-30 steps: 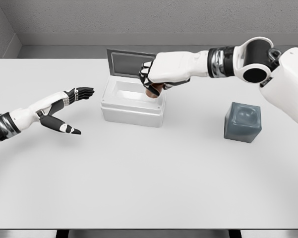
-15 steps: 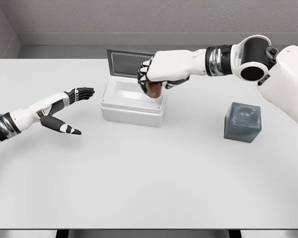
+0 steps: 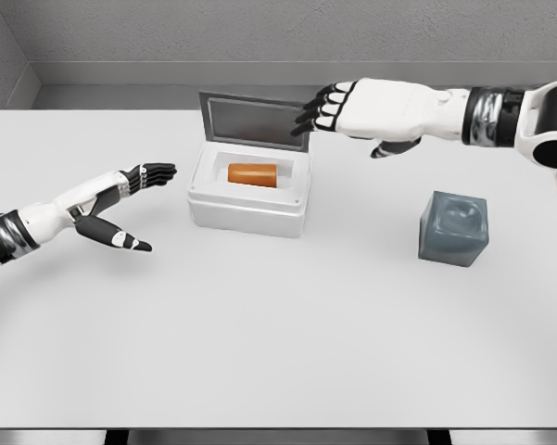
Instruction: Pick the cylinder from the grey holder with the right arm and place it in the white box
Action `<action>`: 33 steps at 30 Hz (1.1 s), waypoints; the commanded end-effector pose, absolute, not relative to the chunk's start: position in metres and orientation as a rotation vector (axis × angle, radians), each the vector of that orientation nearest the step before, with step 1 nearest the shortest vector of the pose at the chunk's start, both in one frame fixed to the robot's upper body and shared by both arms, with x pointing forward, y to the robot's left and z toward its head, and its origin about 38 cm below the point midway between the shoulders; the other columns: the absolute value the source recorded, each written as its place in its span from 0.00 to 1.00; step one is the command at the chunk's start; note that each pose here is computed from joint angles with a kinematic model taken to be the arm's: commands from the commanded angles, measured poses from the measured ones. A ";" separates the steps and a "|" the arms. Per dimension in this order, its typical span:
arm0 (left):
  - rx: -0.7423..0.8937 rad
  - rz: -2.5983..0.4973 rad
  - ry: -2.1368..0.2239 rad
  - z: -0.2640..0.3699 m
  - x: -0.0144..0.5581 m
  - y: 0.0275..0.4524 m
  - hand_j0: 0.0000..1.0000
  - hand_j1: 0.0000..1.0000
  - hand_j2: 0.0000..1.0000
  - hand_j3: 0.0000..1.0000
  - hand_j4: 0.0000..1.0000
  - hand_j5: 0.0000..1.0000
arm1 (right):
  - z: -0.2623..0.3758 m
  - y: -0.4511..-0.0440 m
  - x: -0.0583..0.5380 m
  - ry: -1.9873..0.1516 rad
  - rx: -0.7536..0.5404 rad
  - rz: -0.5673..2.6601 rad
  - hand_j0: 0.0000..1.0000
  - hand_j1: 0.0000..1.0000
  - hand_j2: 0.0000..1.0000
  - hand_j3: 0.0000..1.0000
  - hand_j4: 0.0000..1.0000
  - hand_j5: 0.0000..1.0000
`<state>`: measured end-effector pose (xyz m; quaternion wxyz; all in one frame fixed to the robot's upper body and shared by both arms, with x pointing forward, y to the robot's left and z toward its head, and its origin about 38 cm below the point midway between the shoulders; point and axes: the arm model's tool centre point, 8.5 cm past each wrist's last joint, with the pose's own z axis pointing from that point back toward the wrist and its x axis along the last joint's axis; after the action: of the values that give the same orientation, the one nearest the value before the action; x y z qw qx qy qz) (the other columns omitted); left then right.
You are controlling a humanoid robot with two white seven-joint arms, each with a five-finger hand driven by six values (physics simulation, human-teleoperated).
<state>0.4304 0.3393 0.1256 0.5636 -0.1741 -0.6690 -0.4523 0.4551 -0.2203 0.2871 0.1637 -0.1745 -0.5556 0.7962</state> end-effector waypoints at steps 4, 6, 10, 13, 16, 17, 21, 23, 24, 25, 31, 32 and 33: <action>-0.380 -1.007 -1.662 0.159 0.452 0.347 1.00 1.00 1.00 1.00 1.00 1.00 | 0.307 -0.329 0.444 -1.453 -0.696 2.097 1.00 1.00 1.00 1.00 1.00 1.00; -0.385 -1.015 -1.697 0.170 0.463 0.337 1.00 1.00 1.00 1.00 1.00 1.00 | 0.308 -0.345 0.439 -1.397 -0.718 2.102 1.00 1.00 1.00 1.00 1.00 1.00; -0.405 -0.953 -1.779 0.179 0.493 0.304 1.00 1.00 1.00 1.00 1.00 1.00 | 0.294 -0.347 0.435 -1.376 -0.678 2.105 1.00 1.00 1.00 1.00 1.00 1.00; -0.396 -0.958 -1.814 0.185 0.508 0.282 1.00 1.00 1.00 1.00 1.00 1.00 | 0.289 -0.344 0.435 -1.372 -0.663 2.113 1.00 1.00 1.00 1.00 1.00 1.00; -0.401 -0.949 -1.809 0.196 0.521 0.270 1.00 1.00 1.00 1.00 1.00 1.00 | 0.289 -0.342 0.435 -1.376 -0.661 2.114 1.00 1.00 1.00 1.00 1.00 1.00; -0.389 -0.973 -1.802 0.196 0.521 0.269 1.00 1.00 1.00 1.00 1.00 1.00 | 0.288 -0.341 0.435 -1.379 -0.659 2.113 1.00 1.00 1.00 1.00 1.00 1.00; -0.385 -0.994 -1.806 0.195 0.519 0.267 1.00 1.00 1.00 1.00 1.00 1.00 | 0.284 -0.337 0.435 -1.377 -0.643 2.125 1.00 1.00 1.00 1.00 1.00 1.00; -0.390 -0.996 -1.813 0.197 0.519 0.266 1.00 1.00 1.00 1.00 1.00 1.00 | 0.285 -0.337 0.435 -1.378 -0.645 2.125 1.00 1.00 1.00 1.00 1.00 1.00; -0.393 -0.996 -1.816 0.197 0.519 0.265 1.00 1.00 1.00 1.00 1.00 1.00 | 0.285 -0.337 0.435 -1.378 -0.645 2.125 1.00 1.00 1.00 1.00 1.00 1.00; -0.392 -0.994 -1.817 0.198 0.518 0.266 1.00 1.00 1.00 1.00 1.00 1.00 | 0.285 -0.337 0.435 -1.380 -0.644 2.124 1.00 1.00 1.00 1.00 1.00 1.00; -0.413 -0.989 -1.843 0.203 0.515 0.263 1.00 1.00 1.00 1.00 1.00 1.00 | 0.285 -0.337 0.435 -1.381 -0.645 2.125 1.00 1.00 1.00 1.00 1.00 1.00; -0.418 -0.991 -1.843 0.203 0.515 0.261 1.00 1.00 1.00 1.00 1.00 1.00 | 0.285 -0.337 0.435 -1.381 -0.645 2.125 1.00 1.00 1.00 1.00 1.00 1.00; -0.423 -0.996 -1.845 0.203 0.514 0.259 1.00 1.00 1.00 1.00 1.00 1.00 | 0.285 -0.337 0.435 -1.380 -0.644 2.124 1.00 1.00 1.00 1.00 1.00 1.00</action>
<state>0.5143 0.2614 0.1983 0.4864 -0.1693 -0.7526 -0.4103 0.4351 -0.3365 0.2840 0.2594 -0.2381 -0.5081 0.7860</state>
